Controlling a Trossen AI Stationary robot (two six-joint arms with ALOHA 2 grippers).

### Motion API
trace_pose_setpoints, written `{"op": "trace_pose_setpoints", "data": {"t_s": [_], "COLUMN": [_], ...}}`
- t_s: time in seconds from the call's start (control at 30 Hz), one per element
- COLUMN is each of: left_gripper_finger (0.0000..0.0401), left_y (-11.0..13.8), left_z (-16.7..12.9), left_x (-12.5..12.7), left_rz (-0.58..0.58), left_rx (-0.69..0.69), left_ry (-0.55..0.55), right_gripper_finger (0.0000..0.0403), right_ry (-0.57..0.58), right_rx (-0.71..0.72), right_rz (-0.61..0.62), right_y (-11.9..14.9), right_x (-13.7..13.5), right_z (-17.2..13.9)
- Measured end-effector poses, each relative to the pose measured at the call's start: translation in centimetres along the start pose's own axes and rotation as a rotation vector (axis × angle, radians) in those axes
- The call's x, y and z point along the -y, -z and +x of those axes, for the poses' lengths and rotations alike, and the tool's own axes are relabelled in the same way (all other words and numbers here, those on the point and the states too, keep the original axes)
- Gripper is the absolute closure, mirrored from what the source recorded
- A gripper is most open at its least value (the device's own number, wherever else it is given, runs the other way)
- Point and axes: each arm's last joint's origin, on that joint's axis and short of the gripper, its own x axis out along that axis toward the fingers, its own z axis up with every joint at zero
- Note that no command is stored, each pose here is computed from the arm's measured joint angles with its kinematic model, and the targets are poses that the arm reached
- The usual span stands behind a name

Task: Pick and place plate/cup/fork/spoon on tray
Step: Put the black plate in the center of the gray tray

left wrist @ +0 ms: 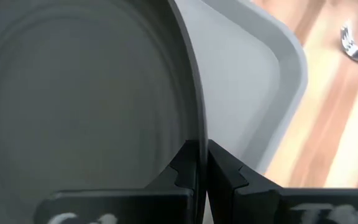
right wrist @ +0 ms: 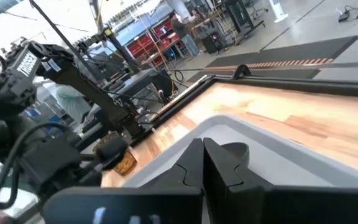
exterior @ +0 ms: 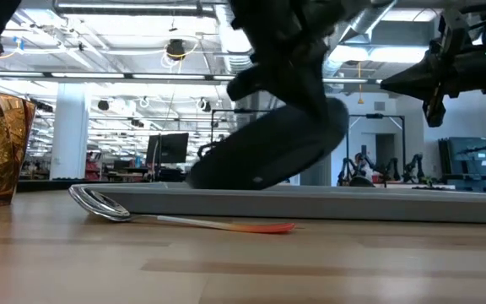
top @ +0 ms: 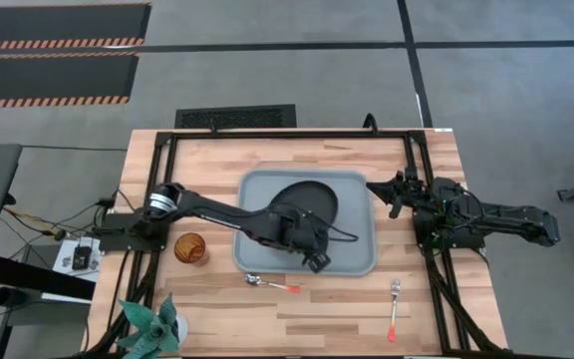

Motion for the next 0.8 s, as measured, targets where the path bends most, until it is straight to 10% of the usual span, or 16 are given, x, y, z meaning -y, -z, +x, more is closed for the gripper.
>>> {"op": "trace_pose_setpoints", "data": {"t_s": [0.8], "left_gripper_finger": [0.0386], "left_y": [0.4], "left_z": [4.1], "left_x": [0.3], "left_rz": [-0.112], "left_rx": [-0.055], "left_ry": [0.038], "right_gripper_finger": [0.0386], "right_ry": [0.003], "right_rx": [-0.005], "right_rz": [-0.027], "right_y": [0.0], "right_x": [0.0], "right_z": [0.0]}}
